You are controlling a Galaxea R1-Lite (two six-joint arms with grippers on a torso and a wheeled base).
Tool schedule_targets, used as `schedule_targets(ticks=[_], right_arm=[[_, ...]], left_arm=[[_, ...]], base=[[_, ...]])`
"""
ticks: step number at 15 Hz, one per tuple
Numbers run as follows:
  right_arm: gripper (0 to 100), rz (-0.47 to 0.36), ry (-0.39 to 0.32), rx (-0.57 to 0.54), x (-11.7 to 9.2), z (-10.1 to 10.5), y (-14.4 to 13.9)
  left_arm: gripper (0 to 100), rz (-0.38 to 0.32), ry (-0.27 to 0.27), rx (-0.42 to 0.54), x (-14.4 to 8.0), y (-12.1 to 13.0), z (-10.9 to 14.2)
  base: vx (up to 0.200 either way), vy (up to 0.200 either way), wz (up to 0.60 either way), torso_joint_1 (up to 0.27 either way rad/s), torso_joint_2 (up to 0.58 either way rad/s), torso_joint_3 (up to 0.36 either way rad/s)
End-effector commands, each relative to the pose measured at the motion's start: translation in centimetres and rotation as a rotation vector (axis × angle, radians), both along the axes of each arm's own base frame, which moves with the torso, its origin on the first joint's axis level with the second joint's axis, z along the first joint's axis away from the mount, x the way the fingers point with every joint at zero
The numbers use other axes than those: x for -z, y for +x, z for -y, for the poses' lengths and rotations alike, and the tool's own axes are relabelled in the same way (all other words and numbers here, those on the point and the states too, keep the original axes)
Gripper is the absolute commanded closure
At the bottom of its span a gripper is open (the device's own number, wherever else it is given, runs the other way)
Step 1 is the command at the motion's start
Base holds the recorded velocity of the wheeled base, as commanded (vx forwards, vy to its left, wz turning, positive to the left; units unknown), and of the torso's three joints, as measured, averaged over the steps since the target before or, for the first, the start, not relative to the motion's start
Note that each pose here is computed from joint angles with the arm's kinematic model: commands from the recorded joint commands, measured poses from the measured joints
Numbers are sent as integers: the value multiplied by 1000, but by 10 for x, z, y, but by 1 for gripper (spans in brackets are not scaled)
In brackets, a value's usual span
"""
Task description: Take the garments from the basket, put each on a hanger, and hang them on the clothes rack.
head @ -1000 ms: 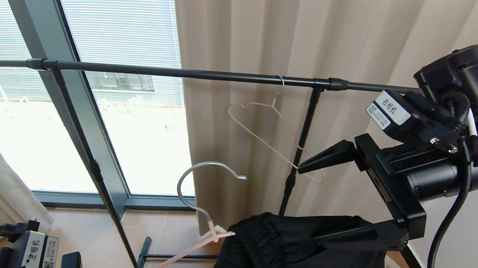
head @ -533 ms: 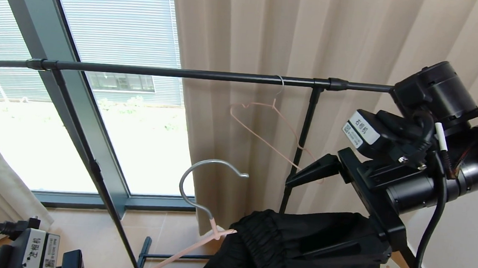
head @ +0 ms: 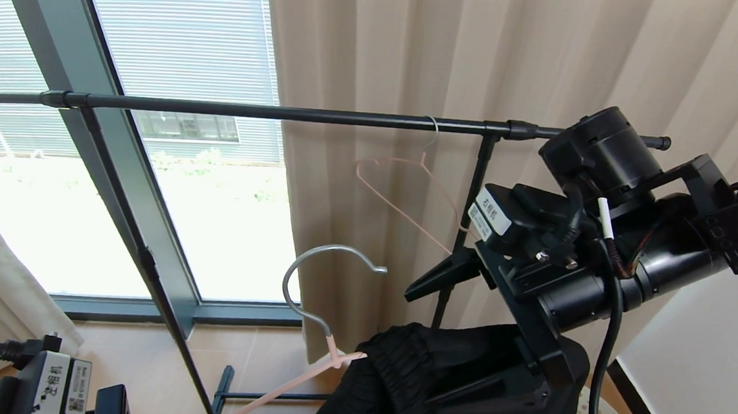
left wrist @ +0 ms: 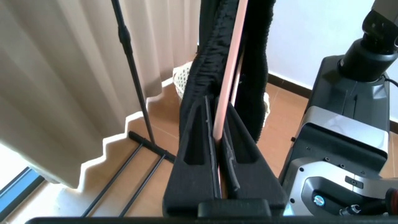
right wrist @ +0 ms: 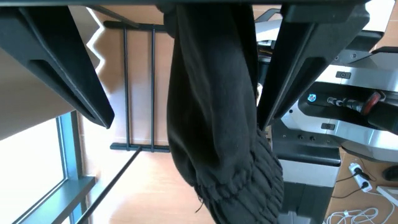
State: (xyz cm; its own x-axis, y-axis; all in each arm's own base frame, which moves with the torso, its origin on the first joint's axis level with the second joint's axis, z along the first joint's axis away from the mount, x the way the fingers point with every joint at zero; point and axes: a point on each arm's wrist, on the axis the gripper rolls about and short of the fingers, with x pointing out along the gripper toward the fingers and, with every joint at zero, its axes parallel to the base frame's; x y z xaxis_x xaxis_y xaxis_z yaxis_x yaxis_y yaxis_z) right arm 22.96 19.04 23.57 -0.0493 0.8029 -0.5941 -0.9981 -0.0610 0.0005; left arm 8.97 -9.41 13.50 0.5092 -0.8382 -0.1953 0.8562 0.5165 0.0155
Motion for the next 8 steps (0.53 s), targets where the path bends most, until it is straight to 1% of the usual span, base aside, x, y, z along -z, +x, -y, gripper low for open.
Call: schedule_targets(ticks=[1,7,8], right_arm=[[0,-6,-3,-11,2,-7,1],[0,-2,-11,-18,2,-9,-2],[100,-3,-12,-24,2,-10,-4]], left_arm=[[100,-2,2,0,1,0,0],[100,-3,3,0,1,-1,0],[100,-5,5,0,2,0,0]], base=[[0,0,0,0,0,0],[0,0,0,0,0,0],[0,0,0,0,0,0]])
